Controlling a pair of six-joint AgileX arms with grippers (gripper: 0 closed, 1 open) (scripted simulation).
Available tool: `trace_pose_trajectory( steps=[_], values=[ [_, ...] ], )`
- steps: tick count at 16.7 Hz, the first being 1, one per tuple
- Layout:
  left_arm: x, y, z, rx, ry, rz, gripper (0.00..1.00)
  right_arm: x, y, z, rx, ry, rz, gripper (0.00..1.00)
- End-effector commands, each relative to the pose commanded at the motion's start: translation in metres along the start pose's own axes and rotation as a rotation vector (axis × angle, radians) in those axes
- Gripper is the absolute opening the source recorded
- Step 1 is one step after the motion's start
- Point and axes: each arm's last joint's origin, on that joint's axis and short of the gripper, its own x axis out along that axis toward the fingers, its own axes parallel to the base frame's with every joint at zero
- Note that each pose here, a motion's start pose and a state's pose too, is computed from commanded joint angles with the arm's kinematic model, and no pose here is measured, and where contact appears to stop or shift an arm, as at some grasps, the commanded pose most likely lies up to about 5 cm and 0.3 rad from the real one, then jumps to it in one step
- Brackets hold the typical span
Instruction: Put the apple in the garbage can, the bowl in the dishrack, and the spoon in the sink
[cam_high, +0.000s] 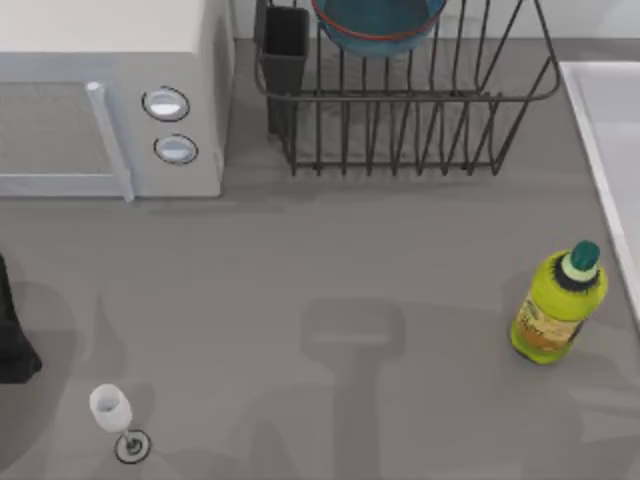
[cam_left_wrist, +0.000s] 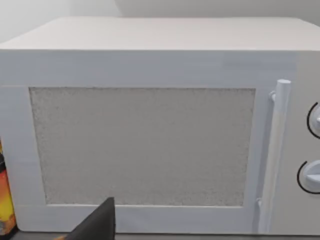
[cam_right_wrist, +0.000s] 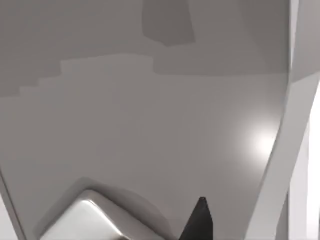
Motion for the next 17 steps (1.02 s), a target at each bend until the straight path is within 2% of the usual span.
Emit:
trace_pose_trajectory(
  steps=[5, 7, 13, 17],
  values=[
    [0.0, 0.0, 0.0, 0.0, 0.0, 0.0, 1.0, -0.014, -0.09, -0.021, 0.039, 0.003, 0.081, 0.0],
    [0.0, 0.0, 0.0, 0.0, 0.0, 0.0, 1.0, -0.013, -0.125, -0.027, 0.038, 0.003, 0.085, 0.0],
    [0.0, 0.0, 0.0, 0.0, 0.0, 0.0, 1.0, 0.013, -0.198, -0.023, -0.014, -0.006, 0.045, 0.0],
    [0.0, 0.0, 0.0, 0.0, 0.0, 0.0, 1.0, 0.026, -0.221, -0.004, -0.085, -0.013, -0.028, 0.0]
  ],
)
